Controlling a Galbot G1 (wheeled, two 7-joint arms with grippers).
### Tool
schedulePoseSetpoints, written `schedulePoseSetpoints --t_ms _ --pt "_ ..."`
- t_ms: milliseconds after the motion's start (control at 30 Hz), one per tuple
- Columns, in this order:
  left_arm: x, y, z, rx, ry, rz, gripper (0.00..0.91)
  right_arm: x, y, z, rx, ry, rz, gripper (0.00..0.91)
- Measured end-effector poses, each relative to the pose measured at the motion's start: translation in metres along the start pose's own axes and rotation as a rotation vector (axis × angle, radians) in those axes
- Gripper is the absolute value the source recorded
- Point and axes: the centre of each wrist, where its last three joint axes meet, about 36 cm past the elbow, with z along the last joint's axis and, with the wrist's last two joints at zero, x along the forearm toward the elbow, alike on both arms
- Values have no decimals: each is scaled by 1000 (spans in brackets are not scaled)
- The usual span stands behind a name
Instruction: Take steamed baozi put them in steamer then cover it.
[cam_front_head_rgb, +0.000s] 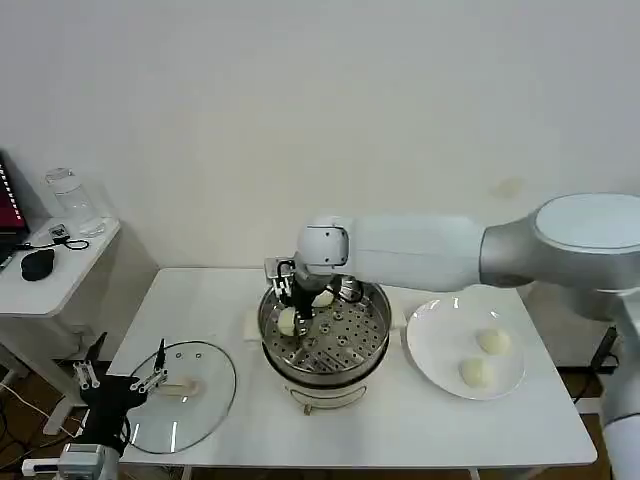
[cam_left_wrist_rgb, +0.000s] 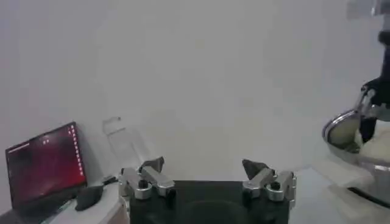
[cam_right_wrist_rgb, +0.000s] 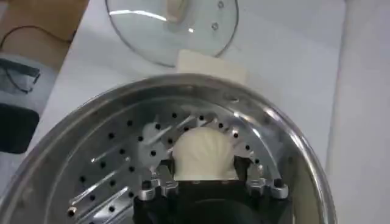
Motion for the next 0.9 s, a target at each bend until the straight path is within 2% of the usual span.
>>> schedulePoseSetpoints --t_ms 67,333,533,700,900 --pt "0 0 0 0 0 0 907 -2 0 0 -2 2 -3 907" --pt "2 -2 -1 5 0 3 907 7 -3 1 -3 -1 7 907" --pt "0 -4 0 10 1 10 907 42 -2 13 14 -3 43 907" --pt "0 -7 0 8 -1 26 907 88 4 47 14 14 86 907" --pt "1 -11 0 0 0 50 907 144 23 113 -1 40 146 907"
